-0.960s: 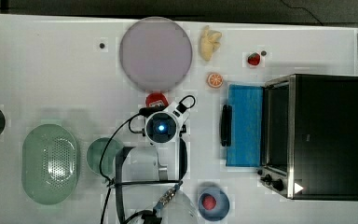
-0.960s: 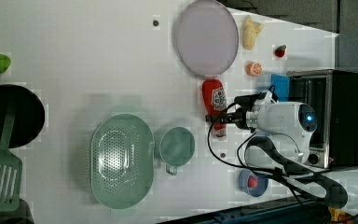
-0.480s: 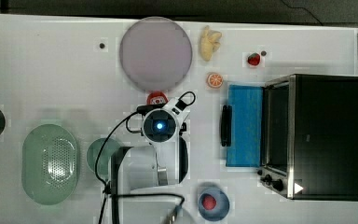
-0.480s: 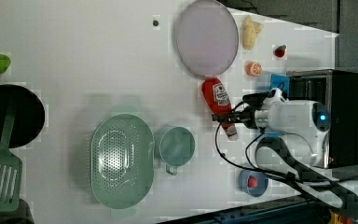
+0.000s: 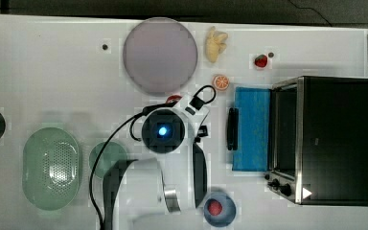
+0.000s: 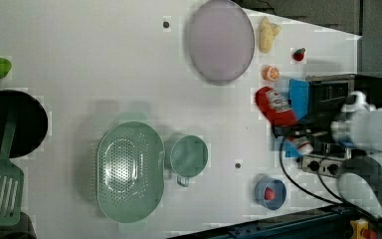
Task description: Pick Ketchup from the table and place in oven.
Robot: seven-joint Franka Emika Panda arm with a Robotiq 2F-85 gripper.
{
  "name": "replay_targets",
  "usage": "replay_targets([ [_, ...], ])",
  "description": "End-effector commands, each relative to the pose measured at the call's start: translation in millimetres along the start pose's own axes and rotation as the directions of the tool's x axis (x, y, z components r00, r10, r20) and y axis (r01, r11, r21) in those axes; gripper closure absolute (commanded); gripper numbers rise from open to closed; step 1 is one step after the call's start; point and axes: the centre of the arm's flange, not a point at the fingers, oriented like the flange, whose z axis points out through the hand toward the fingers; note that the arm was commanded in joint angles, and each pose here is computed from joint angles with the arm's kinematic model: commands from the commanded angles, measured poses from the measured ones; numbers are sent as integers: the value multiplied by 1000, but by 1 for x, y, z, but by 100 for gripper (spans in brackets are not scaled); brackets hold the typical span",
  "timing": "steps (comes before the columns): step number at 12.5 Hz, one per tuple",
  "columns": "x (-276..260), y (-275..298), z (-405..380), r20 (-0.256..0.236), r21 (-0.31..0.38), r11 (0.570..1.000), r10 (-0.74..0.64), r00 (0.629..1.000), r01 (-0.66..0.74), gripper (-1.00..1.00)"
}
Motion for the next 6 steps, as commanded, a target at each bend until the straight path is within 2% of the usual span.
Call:
replay_targets([
  [1, 4, 23, -28, -12, -137, 981, 139, 990, -139, -21],
  [4, 1, 39, -12, -5, -379, 910, 177, 984, -166, -21],
  [6, 2, 53, 15, -14, -499, 847, 206, 978, -185, -21],
])
